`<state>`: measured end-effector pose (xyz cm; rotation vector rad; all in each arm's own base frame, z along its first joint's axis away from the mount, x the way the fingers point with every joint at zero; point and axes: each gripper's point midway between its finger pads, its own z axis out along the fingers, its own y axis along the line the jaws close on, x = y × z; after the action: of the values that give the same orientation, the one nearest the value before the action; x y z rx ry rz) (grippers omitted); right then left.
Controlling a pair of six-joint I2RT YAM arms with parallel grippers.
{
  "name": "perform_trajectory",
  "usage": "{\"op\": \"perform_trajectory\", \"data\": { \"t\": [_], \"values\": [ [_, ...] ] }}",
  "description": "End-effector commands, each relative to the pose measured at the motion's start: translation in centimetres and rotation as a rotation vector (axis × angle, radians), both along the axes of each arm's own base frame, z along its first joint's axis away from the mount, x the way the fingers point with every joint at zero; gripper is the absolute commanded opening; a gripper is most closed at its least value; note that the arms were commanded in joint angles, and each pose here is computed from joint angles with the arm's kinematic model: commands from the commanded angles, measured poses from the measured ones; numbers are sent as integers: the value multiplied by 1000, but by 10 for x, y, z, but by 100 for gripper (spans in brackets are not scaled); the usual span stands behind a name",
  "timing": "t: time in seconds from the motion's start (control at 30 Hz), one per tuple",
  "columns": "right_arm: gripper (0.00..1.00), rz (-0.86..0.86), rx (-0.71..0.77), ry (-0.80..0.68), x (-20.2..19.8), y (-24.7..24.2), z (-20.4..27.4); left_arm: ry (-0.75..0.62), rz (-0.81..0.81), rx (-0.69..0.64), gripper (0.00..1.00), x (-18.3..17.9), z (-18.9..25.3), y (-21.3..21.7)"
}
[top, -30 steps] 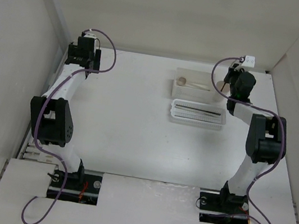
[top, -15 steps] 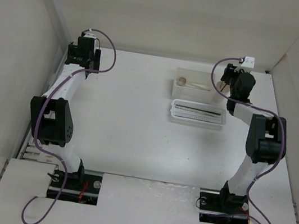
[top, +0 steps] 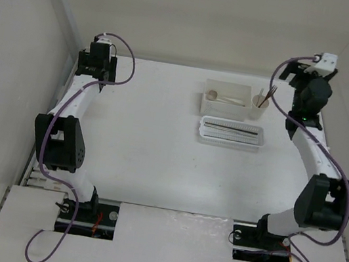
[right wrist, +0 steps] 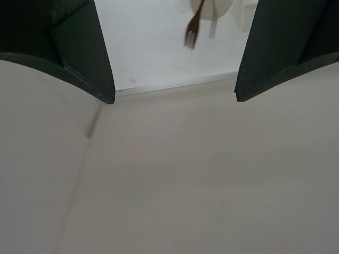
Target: Sort the eating utensils into containers
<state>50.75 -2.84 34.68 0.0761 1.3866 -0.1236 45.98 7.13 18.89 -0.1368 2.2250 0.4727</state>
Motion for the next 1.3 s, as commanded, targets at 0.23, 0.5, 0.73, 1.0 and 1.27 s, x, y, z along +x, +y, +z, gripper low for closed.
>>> {"op": "perform_trajectory", "data": {
  "t": [0.23,0.5,0.73,1.0,1.27],
  "values": [
    [100,-673,384,149,-146,-218,-36,-211,91,-87,79,-13,72,33],
    [100,-732,322,238,-183,-230,-58,-220,160,-116,79,-34,67,56],
    [100,-773,389,212,-190,-231,-60,-227,149,-144,79,-36,66,50],
    [100,-797,543,67,-193,-229,-42,-232,136,-164,79,-35,68,46],
    [100,-751,577,49,-186,-224,-37,-223,136,-165,79,-36,64,46]
  ]
}}
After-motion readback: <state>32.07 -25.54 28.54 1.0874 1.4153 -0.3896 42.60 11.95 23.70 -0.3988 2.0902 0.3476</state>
